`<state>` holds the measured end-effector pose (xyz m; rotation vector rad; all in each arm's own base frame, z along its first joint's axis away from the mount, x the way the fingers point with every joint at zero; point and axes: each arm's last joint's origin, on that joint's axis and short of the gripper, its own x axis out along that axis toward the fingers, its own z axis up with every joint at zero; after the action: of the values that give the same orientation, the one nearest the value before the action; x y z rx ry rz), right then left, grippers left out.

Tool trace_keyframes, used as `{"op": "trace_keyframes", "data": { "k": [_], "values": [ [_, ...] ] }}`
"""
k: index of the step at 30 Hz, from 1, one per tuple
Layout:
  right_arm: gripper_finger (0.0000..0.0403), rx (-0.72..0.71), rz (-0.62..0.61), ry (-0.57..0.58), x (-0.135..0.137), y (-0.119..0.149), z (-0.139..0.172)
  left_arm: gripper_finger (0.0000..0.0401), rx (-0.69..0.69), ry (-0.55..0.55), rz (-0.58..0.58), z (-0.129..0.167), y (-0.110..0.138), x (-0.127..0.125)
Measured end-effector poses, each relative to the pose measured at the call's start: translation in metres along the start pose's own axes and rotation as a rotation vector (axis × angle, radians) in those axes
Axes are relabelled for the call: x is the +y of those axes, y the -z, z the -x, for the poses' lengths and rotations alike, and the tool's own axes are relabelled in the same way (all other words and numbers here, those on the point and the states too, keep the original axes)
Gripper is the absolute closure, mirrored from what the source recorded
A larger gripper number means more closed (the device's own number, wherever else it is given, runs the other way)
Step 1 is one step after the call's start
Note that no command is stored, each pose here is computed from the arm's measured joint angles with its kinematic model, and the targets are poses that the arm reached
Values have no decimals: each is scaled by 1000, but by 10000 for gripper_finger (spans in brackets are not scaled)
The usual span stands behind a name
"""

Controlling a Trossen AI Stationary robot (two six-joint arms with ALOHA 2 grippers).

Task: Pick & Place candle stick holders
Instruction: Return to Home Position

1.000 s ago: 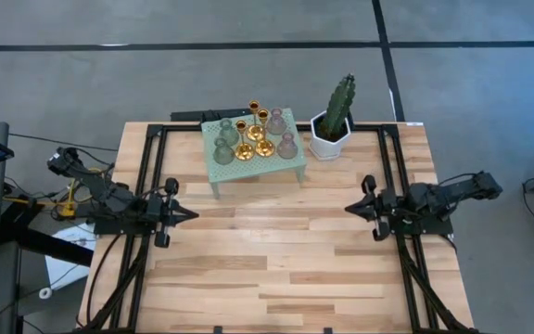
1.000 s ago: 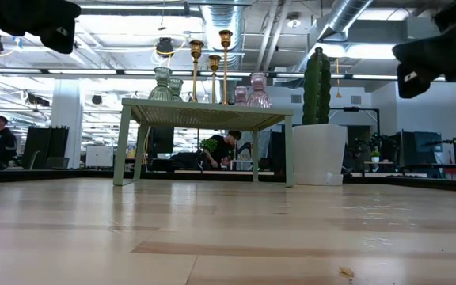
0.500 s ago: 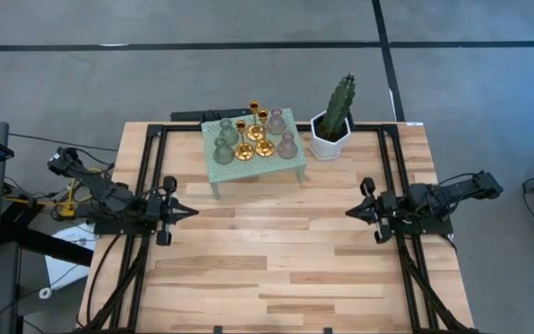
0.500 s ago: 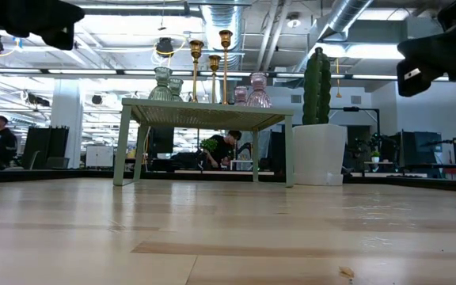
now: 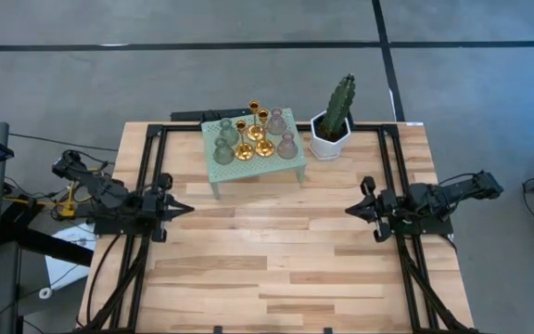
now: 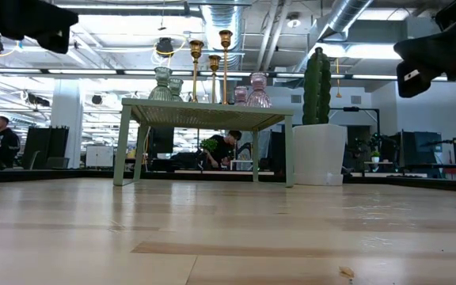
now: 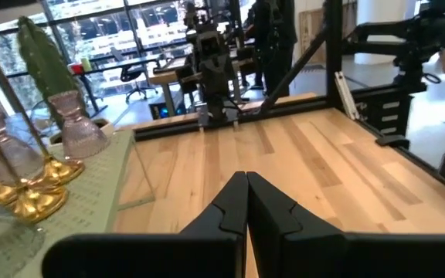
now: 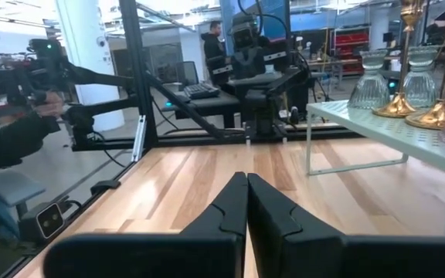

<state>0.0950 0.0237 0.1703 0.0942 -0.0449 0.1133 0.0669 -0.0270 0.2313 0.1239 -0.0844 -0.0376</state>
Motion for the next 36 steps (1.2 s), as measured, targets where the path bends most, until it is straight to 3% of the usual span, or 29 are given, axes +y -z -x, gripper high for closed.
{"op": "trace_keyframes", "data": {
  "k": [17, 23, 27, 31, 36],
  "values": [
    [403, -9, 1, 38, -1, 0, 0, 397, 25, -186, -64, -3, 1, 13],
    [403, -51, -8, 63, -2, -4, 0, 397, 3, -106, -62, -4, 1, 14],
    [403, -64, -12, 62, -1, -6, 0, 397, -16, 14, 20, -6, 2, 12],
    [403, -64, -19, 61, -1, -6, 0, 397, 25, 156, 134, -9, 16, 7],
    [403, -64, -19, 61, -1, -6, 0, 397, 86, 162, 165, -16, 41, 2]
  ]
}}
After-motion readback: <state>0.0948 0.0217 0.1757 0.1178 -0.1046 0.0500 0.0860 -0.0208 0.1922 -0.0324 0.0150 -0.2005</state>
